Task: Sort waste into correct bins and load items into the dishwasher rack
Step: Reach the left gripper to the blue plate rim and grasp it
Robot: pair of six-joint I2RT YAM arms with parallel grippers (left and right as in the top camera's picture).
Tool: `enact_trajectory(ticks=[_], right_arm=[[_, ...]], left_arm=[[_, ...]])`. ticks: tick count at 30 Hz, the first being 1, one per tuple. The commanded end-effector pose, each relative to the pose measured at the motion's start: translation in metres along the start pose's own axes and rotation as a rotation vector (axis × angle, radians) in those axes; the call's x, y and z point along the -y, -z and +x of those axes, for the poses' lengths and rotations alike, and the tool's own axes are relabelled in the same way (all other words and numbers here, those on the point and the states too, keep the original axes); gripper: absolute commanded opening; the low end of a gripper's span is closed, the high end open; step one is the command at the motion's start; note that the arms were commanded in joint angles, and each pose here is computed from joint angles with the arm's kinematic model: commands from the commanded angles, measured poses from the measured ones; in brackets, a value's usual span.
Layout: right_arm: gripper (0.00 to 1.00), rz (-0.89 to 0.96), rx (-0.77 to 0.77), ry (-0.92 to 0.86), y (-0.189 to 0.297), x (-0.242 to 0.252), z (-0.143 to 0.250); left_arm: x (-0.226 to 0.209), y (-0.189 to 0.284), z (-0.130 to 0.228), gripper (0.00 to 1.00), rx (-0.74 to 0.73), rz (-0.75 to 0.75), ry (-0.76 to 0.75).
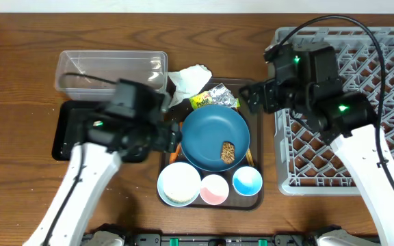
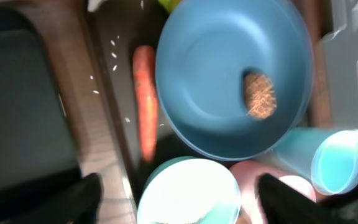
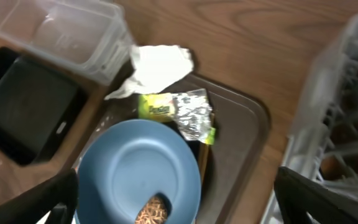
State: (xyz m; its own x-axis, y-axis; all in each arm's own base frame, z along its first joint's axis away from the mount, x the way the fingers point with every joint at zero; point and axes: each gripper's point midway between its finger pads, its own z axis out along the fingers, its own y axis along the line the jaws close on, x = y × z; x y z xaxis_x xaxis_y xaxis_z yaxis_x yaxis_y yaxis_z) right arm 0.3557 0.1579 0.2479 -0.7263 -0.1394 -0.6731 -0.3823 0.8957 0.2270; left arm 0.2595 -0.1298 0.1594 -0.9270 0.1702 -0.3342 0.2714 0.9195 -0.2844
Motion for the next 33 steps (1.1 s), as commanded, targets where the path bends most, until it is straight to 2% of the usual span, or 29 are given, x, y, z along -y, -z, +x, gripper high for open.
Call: enact_trajectory(ticks=[1, 3, 7, 10, 12, 16, 19, 20, 25, 29, 33], right_arm=[[0.91, 0.093, 0.041, -0.139, 0.012, 0.025, -0.010], [0.91, 0.107, 0.037, -0.169, 0.013, 0.032, -0.009], [0.90, 0.129, 0.017, -0.200, 0.015, 0.043, -0.003], [0.91, 0.133, 0.002, -0.205, 0.016, 0.044, 0.001], [0.91, 0.134, -0.003, -0.206, 0.016, 0.044, 0.002], [0.91, 0.134, -0.006, -0.207, 0.015, 0.045, 0.003], [0.91, 0.134, -0.004, -0.207, 0.015, 0.044, 0.003], [0.91, 0.134, -0.003, -0.206, 0.015, 0.044, 0.002], [0.92, 0.134, -0.003, -0.207, 0.015, 0.044, 0.002], [0.91, 0.134, -0.003, -0.206, 0.015, 0.044, 0.002], [0.90, 0.134, -0.004, -0.206, 0.015, 0.044, 0.003]], left_arm=[[-0.018, -0.021, -0.003, 0.75, -0.046, -0.206, -0.098], [-0.015, -0.040, -0.003, 0.74, -0.081, -0.229, -0.129], [-0.011, -0.079, -0.002, 0.64, -0.148, -0.225, -0.155], [-0.014, -0.102, -0.002, 0.47, -0.181, -0.224, -0.153], [-0.015, -0.115, 0.000, 0.41, -0.204, -0.212, -0.150], [-0.014, -0.132, 0.011, 0.37, -0.267, -0.180, -0.158], [-0.016, -0.138, 0.016, 0.22, -0.295, -0.176, -0.176], [-0.015, -0.139, 0.016, 0.20, -0.300, -0.171, -0.184], [-0.006, -0.144, 0.017, 0.19, -0.309, -0.097, -0.295], [-0.004, -0.149, 0.004, 0.19, -0.258, -0.082, -0.400], [-0.002, -0.151, -0.007, 0.19, -0.210, -0.082, -0.415]])
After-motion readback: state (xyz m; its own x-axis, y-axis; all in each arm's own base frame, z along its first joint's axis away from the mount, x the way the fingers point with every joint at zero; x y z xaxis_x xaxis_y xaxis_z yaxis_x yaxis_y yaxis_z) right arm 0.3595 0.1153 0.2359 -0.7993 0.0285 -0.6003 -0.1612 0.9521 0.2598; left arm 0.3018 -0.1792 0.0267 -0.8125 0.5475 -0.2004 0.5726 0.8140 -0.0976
